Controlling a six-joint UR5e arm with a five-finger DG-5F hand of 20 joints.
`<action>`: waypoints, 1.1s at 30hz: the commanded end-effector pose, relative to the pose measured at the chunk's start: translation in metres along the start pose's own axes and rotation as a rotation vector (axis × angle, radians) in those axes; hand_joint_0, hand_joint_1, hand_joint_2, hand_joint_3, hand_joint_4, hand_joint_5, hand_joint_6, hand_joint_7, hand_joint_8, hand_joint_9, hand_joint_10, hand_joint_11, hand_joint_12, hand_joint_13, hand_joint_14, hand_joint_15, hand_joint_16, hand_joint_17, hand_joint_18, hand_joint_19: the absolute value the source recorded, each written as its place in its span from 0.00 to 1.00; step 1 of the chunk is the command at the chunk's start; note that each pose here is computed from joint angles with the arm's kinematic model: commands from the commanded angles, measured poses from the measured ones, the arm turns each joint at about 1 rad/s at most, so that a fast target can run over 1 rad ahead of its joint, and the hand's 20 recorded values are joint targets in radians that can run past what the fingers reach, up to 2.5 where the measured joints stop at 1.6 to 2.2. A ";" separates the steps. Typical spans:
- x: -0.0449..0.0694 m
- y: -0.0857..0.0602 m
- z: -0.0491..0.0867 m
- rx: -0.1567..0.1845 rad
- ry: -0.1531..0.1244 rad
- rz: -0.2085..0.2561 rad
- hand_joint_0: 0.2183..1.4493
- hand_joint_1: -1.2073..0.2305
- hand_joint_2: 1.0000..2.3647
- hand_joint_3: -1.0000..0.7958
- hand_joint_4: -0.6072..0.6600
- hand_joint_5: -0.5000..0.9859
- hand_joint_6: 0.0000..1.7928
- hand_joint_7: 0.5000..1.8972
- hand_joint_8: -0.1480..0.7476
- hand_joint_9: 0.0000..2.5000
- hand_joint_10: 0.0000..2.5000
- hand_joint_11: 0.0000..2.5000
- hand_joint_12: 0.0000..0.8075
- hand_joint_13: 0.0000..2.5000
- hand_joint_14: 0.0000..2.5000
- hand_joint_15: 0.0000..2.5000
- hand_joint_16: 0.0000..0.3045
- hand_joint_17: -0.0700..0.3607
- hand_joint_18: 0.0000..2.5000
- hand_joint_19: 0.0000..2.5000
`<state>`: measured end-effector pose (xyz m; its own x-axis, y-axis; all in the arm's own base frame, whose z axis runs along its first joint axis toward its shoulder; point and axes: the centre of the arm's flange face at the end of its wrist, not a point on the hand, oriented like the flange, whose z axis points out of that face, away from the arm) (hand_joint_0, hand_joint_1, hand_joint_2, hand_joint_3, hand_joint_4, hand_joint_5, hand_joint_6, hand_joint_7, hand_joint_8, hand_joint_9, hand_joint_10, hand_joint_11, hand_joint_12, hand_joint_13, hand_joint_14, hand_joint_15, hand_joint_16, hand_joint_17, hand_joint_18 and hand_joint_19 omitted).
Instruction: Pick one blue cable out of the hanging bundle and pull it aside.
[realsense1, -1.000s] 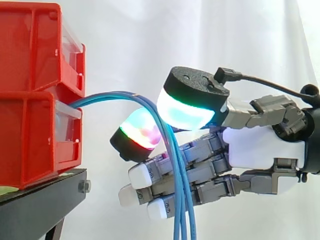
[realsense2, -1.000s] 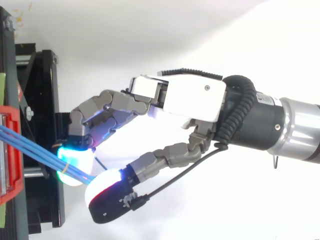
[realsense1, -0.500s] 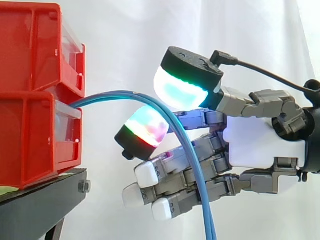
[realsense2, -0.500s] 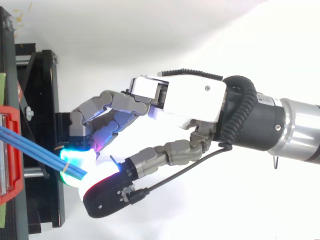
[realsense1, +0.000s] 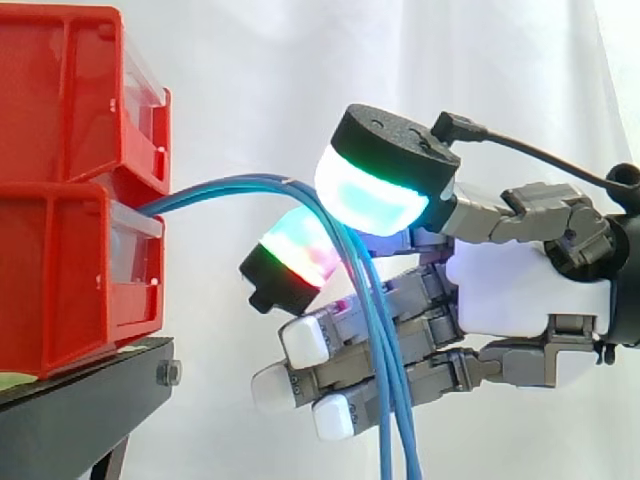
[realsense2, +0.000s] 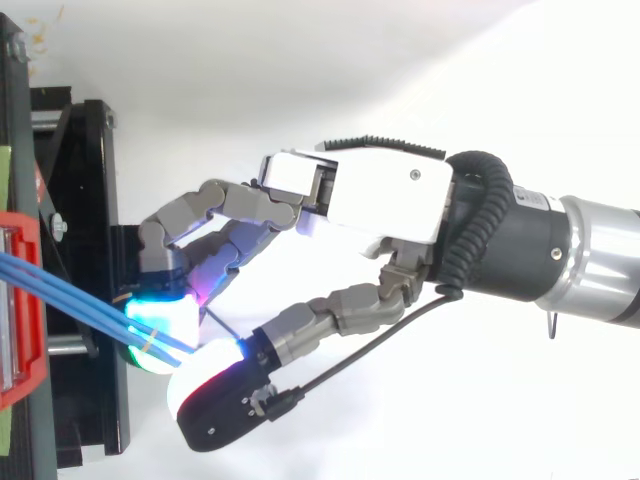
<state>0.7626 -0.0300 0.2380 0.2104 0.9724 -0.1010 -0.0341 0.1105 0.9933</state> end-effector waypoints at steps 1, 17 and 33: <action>0.000 0.000 0.000 0.000 0.000 0.011 0.51 0.21 0.00 0.29 0.39 0.24 0.53 0.62 0.50 0.37 0.01 0.16 0.42 0.29 0.01 0.14 0.13 0.38 0.26 0.21; -0.004 0.001 -0.006 0.045 0.001 0.080 0.22 0.33 0.00 0.28 0.40 0.24 0.49 0.25 0.45 0.40 0.01 0.15 0.43 0.31 0.01 0.15 0.14 0.38 0.28 0.19; -0.010 0.000 -0.005 0.048 -0.017 0.073 0.31 0.34 0.01 0.35 0.52 0.21 0.51 0.28 0.51 0.39 0.01 0.21 0.44 0.32 0.01 0.19 0.15 0.40 0.27 0.24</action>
<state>0.7559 -0.0383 0.2383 0.2256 0.9738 -0.0276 -0.0031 0.0290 0.9996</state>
